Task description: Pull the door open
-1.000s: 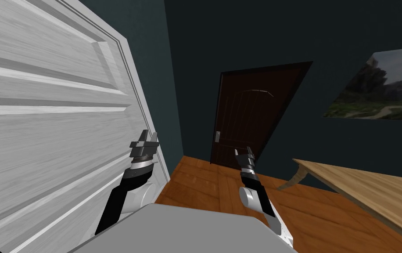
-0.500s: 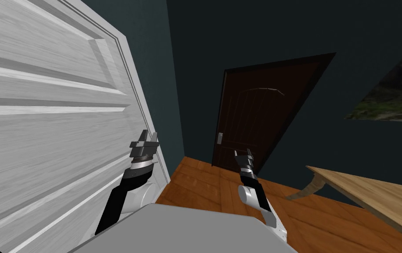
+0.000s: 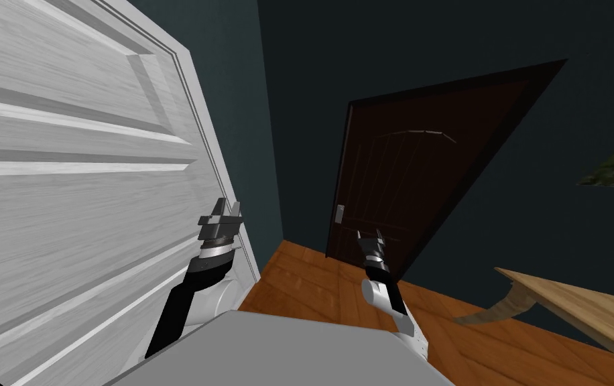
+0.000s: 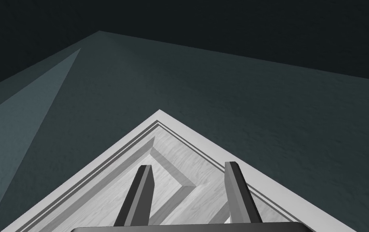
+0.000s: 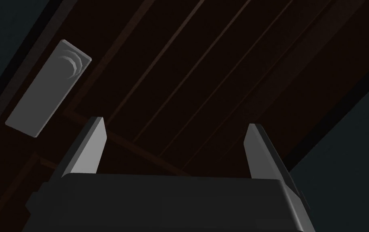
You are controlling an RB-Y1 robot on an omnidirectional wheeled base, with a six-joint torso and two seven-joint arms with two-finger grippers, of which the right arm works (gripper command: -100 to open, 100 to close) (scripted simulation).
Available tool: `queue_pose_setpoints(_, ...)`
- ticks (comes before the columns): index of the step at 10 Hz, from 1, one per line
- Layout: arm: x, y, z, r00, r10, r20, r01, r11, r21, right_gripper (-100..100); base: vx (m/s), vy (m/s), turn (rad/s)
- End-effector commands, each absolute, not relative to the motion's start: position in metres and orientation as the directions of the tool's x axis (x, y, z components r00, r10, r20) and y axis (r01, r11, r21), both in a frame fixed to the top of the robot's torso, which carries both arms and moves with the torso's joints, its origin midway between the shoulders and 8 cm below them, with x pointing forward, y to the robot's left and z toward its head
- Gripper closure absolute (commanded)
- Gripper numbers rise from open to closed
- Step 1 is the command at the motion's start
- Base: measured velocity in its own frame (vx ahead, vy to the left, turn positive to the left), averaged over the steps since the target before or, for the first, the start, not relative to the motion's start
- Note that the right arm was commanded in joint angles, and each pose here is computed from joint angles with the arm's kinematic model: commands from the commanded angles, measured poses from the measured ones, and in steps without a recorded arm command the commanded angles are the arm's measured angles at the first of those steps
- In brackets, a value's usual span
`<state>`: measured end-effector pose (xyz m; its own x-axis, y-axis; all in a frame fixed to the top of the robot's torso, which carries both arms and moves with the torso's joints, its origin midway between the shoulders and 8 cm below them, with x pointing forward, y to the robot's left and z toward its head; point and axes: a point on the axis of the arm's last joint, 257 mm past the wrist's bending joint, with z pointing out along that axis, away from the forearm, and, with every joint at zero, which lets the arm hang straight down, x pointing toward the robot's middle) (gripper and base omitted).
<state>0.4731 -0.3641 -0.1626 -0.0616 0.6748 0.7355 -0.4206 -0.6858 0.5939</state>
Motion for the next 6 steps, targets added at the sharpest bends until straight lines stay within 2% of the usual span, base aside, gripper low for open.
queue_pose_setpoints(1,0.477,-0.370,-0.171,-0.058,0.633,0.772,-0.414,-0.719,0.558,-100,0.102,-0.031,0.077)
queue_pose_setpoints(6,0.490,-0.379,-0.201,-0.044,0.500,0.865,-0.399,-0.803,0.444,-100,0.090,-0.027,0.079)
